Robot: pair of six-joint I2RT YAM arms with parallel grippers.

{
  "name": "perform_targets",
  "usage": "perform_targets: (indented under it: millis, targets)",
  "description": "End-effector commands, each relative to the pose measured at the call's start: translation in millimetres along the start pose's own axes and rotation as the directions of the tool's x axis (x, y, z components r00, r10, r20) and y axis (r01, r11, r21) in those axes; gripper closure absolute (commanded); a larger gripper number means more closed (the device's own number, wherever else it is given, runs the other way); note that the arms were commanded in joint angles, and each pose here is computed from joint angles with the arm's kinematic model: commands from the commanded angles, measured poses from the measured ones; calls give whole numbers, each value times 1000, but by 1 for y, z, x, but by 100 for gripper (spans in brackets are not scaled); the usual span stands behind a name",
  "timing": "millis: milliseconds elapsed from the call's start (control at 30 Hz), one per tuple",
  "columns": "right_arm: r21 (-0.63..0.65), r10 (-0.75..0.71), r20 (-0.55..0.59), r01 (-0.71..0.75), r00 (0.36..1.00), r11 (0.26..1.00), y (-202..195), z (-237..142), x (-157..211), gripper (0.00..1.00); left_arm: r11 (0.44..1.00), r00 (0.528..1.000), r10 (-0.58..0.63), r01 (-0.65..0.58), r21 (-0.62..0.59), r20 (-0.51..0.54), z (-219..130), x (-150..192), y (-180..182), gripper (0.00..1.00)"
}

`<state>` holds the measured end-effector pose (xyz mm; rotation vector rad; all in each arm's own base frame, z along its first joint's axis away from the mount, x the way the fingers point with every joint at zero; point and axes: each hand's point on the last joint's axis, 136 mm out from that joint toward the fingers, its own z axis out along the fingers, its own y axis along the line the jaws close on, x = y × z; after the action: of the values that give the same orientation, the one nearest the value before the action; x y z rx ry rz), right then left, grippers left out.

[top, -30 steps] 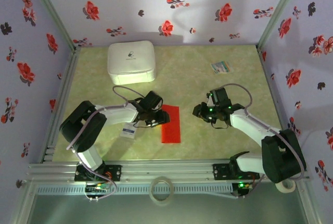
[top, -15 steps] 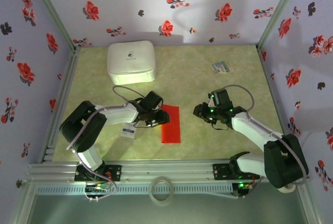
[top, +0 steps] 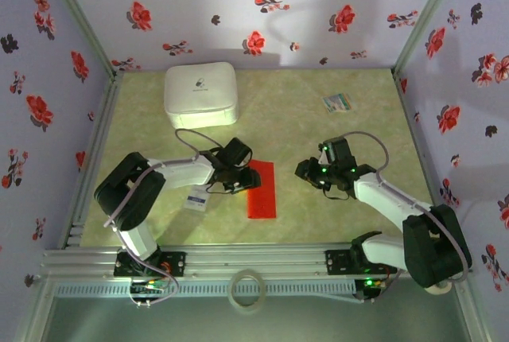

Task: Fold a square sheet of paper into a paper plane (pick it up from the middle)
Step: Hold the square sheet of paper at the center of the table.

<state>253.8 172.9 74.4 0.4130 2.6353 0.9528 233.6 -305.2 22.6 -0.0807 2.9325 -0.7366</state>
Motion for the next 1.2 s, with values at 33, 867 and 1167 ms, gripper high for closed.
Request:
perform_targets:
  millis: [33,867,1167]
  targets:
    - [-13,10,3,-10,1000,1000,3,2,-2,67,975,1000,-4,3,-221,-4,13,5,51,54]
    - [-29,24,-23,-24,999,999,4,8,1,66,945,997,39,-57,-323,-64,26,15,70,54]
    - [-37,20,-27,-21,999,999,8,9,1,66,940,999,35,-47,-338,-42,25,13,73,58]
